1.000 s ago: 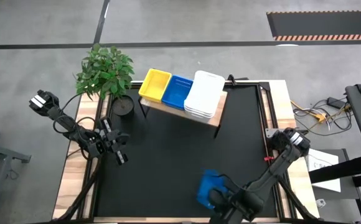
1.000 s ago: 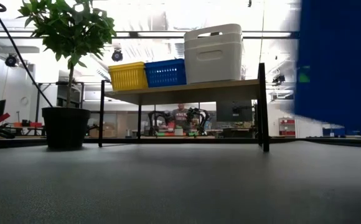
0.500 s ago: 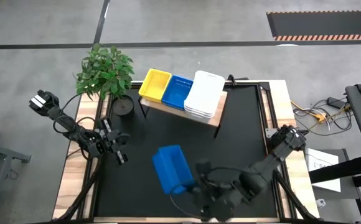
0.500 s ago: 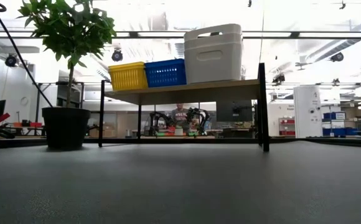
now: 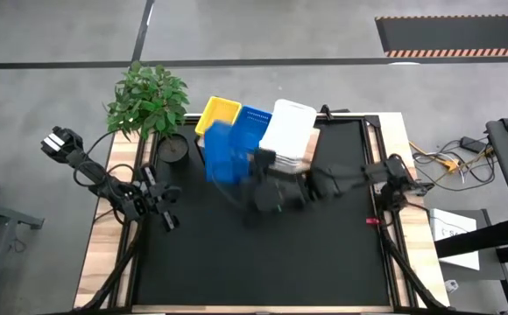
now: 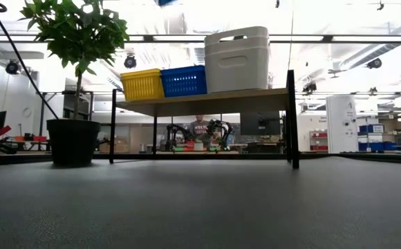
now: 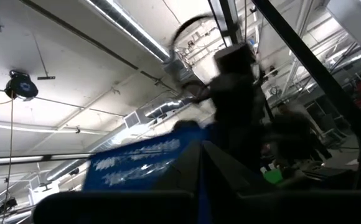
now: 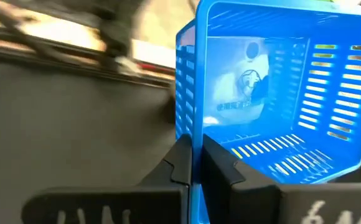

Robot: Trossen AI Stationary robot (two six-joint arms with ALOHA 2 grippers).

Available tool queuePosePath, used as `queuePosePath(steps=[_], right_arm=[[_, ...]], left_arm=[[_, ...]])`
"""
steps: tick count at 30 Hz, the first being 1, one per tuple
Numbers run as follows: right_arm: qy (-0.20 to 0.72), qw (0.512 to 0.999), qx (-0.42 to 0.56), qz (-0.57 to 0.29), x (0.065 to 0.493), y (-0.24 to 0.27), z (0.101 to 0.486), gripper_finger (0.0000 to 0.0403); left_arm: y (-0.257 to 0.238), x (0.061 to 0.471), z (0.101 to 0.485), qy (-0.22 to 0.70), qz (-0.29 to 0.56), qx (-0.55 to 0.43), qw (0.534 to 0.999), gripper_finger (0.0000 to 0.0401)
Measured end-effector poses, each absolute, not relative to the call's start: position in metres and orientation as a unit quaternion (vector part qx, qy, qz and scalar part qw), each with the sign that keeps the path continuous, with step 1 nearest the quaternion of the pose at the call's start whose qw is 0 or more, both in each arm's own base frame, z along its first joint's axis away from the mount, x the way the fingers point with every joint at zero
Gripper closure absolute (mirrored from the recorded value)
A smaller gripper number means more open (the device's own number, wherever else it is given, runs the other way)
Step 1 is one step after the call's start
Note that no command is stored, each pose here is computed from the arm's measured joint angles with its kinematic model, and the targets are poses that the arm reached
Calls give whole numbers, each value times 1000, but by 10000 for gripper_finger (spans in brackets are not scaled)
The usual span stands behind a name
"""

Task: Stack baskets on shelf by color
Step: Stack the blue bin on top of the other blue bins on the shelf

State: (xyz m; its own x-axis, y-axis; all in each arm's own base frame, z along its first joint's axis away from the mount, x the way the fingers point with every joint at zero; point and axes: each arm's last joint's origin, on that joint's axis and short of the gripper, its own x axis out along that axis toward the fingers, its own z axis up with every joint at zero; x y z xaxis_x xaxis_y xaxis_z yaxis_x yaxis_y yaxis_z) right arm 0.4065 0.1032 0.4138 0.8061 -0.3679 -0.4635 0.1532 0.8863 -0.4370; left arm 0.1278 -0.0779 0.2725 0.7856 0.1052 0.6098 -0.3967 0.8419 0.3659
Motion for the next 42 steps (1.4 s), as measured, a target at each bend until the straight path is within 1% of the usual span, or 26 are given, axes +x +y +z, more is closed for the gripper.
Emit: queuePosePath(steps=[6,9,14,18,22,30,42], right_arm=[[297,912,-186,-213,418,33,414,392],[303,905,-167,-249,420,-1,413,392],[308,914,-100,-243,419,-47,411,392],[321,914,-57,-241,414,-72,408,392],[353,905,-34,-233,408,-85,402,392],[394,891,-18,-225,403,-85,394,392],[410,883,-12,-227,401,-85,389,387]], left_arm=[[-77,127,274,-300,139,243,912,401],[-76,126,275,-302,141,241,912,401],[-75,124,276,-306,143,237,911,401],[-75,124,276,-306,144,237,911,401],[-75,124,276,-306,144,237,911,401],[-75,124,276,-306,143,237,911,401],[-75,124,276,-306,143,237,911,401]])
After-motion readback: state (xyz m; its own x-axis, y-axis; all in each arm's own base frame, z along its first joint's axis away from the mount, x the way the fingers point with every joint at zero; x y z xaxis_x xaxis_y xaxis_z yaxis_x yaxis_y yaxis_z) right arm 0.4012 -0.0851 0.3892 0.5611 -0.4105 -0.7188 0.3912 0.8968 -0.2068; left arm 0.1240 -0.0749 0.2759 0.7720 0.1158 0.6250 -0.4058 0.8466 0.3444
